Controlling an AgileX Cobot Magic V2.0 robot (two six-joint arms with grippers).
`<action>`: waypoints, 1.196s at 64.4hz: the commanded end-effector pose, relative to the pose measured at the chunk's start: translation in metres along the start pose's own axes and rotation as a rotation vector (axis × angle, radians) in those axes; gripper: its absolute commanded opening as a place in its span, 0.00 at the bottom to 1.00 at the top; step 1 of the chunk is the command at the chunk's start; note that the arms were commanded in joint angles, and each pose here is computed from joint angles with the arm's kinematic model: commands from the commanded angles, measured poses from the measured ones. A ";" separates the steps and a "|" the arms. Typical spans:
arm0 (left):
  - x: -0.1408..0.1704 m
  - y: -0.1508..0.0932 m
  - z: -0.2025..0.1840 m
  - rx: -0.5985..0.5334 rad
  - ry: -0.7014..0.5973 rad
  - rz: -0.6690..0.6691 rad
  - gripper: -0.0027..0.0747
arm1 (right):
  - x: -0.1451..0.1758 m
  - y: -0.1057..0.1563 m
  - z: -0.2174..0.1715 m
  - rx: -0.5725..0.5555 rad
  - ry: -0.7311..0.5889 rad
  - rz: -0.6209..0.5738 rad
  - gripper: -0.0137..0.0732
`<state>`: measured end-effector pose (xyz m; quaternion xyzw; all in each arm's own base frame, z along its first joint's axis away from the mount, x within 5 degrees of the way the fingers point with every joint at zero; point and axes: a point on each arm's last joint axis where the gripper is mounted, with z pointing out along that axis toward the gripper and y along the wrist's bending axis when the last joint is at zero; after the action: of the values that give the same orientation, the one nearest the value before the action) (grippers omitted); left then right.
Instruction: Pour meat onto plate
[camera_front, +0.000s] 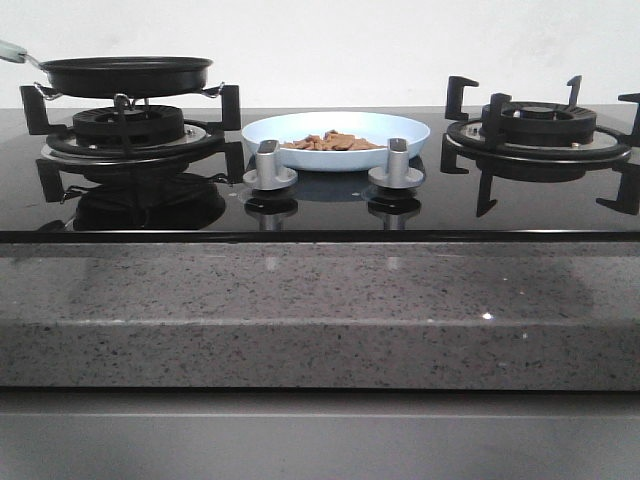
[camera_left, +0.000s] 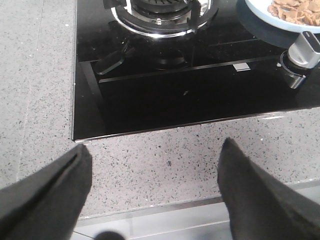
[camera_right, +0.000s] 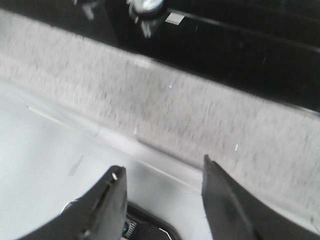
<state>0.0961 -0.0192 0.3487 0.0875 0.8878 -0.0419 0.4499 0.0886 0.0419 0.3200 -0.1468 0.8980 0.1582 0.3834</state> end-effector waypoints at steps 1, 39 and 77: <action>-0.011 -0.001 -0.005 0.014 -0.084 -0.012 0.67 | 0.000 0.003 -0.009 -0.001 -0.083 -0.012 0.60; -0.012 -0.004 -0.005 0.040 -0.089 -0.033 0.01 | 0.009 0.004 -0.013 -0.005 -0.085 -0.019 0.02; -0.010 -0.004 -0.008 0.043 -0.106 -0.035 0.01 | 0.009 0.005 -0.013 -0.008 -0.086 -0.017 0.02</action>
<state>0.0947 -0.0213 0.3490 0.0842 0.8876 -0.0579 0.4490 0.0700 0.0387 0.3121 -0.1523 0.8934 0.1582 0.3919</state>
